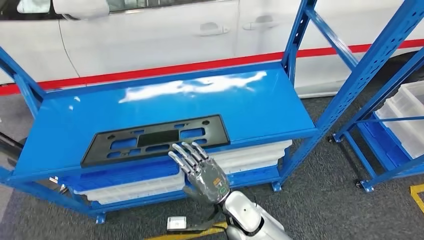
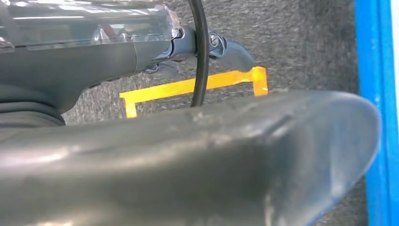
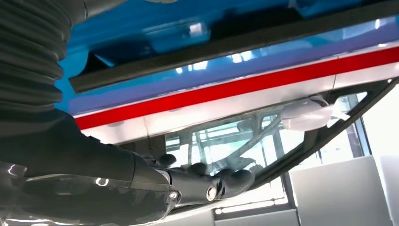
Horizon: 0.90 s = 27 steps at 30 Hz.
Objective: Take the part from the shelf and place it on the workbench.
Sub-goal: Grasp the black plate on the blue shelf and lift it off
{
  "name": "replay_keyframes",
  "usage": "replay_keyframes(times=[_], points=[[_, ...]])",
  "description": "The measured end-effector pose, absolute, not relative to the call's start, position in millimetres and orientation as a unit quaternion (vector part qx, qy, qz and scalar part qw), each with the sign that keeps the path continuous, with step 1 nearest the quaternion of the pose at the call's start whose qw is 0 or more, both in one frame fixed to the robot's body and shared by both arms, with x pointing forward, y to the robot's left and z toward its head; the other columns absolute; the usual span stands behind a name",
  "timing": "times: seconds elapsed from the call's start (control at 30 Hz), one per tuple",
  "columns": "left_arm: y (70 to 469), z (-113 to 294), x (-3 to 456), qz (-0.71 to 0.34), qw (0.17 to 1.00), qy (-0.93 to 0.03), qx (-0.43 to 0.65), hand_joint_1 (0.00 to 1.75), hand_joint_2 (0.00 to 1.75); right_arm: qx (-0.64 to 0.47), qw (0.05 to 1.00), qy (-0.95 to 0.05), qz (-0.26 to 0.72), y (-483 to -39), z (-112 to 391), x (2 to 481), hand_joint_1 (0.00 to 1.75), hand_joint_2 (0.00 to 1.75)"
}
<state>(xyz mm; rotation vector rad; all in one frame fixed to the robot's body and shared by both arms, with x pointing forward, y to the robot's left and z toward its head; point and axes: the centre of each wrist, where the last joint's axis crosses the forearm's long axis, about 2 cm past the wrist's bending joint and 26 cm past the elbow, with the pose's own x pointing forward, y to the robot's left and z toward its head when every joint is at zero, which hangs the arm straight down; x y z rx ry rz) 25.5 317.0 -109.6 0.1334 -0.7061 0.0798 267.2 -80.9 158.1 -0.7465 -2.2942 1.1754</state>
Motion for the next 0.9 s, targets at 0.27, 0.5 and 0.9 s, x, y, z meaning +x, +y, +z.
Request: replay_keyframes(times=[0.27,0.5,0.9], points=[[318,-110,24,0.036,0.936,-0.346,0.061,0.00,0.00,-0.266,0.232,-0.823,0.445,-79,153,268,0.00,1.75],[318,-109,28,0.033,0.933,-0.353,0.061,0.00,0.00,-0.263,0.230,-0.819,0.455,-73,154,273,0.00,1.75],[316,-109,36,0.025,0.928,-0.368,0.056,0.00,0.00,-0.256,0.235,-0.802,0.485,-59,147,281,0.00,1.75]])
